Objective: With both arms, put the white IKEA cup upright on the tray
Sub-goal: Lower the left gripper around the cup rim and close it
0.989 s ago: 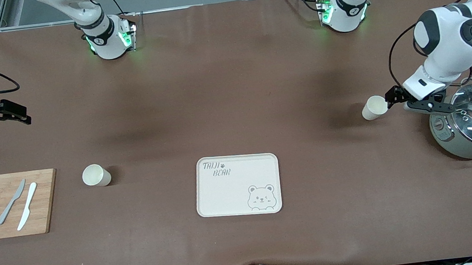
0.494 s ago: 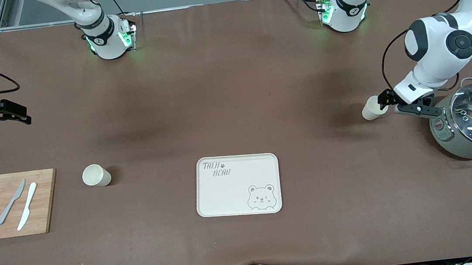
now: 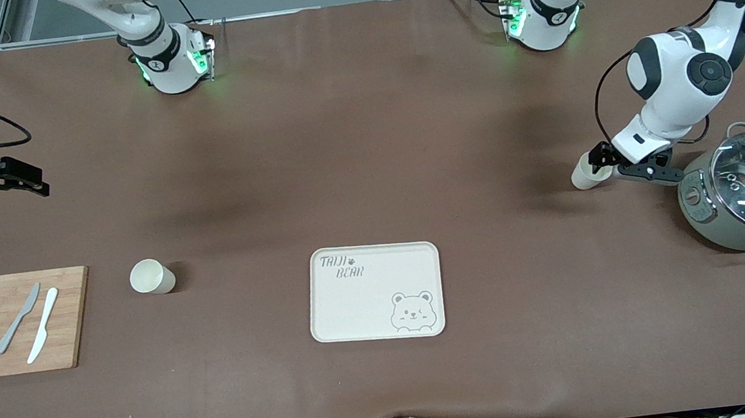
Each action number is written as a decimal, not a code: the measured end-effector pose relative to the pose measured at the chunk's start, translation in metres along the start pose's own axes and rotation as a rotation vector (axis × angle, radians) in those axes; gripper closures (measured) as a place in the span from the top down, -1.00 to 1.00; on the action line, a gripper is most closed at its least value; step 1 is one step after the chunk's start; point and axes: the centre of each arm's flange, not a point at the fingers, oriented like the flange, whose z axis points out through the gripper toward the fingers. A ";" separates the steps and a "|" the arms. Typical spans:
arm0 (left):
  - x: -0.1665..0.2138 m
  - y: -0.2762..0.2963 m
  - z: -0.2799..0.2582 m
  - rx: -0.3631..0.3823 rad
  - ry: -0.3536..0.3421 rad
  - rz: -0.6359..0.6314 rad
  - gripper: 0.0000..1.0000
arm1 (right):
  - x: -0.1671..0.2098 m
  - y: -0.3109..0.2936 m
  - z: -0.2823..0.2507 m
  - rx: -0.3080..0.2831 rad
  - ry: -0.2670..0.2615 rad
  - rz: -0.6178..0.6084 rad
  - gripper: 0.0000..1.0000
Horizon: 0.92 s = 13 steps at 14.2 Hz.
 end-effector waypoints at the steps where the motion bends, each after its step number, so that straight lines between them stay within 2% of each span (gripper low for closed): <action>1: -0.003 0.000 0.002 0.000 0.001 -0.003 1.00 | 0.000 0.000 0.000 0.000 0.000 0.000 1.00; 13: -0.019 -0.009 0.013 0.003 0.006 -0.004 1.00 | 0.000 0.000 0.001 0.000 -0.002 0.000 1.00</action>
